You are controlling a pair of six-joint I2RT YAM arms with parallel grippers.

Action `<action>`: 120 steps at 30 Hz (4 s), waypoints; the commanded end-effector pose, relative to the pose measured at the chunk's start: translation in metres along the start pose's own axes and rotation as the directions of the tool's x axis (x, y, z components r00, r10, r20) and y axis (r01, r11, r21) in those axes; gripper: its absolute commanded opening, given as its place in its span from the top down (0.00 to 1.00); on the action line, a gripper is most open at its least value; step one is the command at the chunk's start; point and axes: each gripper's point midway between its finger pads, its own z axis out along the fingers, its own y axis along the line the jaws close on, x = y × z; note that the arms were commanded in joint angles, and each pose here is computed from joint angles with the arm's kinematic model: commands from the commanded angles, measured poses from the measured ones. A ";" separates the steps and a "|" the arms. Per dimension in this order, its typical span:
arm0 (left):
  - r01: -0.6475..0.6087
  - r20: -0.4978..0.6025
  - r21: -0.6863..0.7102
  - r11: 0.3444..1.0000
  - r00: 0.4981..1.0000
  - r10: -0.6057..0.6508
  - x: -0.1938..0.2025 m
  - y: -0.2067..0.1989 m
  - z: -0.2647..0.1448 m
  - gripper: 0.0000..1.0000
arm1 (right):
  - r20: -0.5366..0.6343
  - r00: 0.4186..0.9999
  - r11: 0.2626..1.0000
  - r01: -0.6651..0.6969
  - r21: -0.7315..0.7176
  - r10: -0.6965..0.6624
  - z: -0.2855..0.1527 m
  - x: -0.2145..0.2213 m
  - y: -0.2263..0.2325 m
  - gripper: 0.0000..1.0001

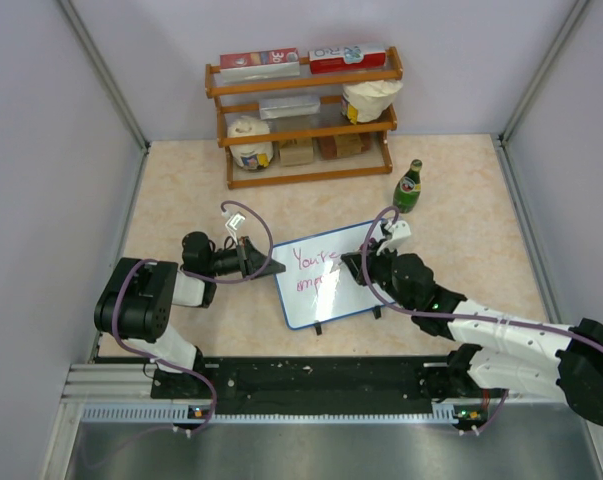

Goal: Write a sentence on the whiteboard

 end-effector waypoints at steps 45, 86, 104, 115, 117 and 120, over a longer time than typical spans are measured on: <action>-0.082 0.058 -0.039 0.996 0.995 0.084 -0.012 0.011 -0.001 1.00 | 0.028 1.000 0.999 -0.014 0.034 0.013 -0.004 -0.012 -0.009 1.00; -0.082 0.058 -0.038 0.996 0.995 0.084 -0.012 0.011 -0.001 1.00 | 0.084 0.996 0.999 -0.029 0.019 0.027 0.000 -0.038 -0.001 1.00; -0.082 0.057 -0.037 0.996 0.995 0.084 -0.012 0.011 -0.001 1.00 | 0.002 1.000 1.000 -0.022 0.013 0.022 -0.008 -0.009 -0.009 1.00; -0.079 0.058 -0.038 0.996 0.995 0.081 -0.012 0.011 -0.001 1.00 | -0.038 0.999 1.000 -0.013 0.009 0.013 -0.013 0.003 -0.012 1.00; -0.077 0.058 -0.040 0.996 0.995 0.080 -0.012 0.011 -0.001 1.00 | -0.044 0.999 1.000 -0.010 0.007 0.011 -0.013 0.004 -0.012 1.00; -0.079 0.057 -0.039 0.996 0.995 0.081 -0.012 0.011 -0.001 1.00 | -0.052 0.999 1.000 0.004 0.006 -0.003 -0.014 0.005 -0.012 1.00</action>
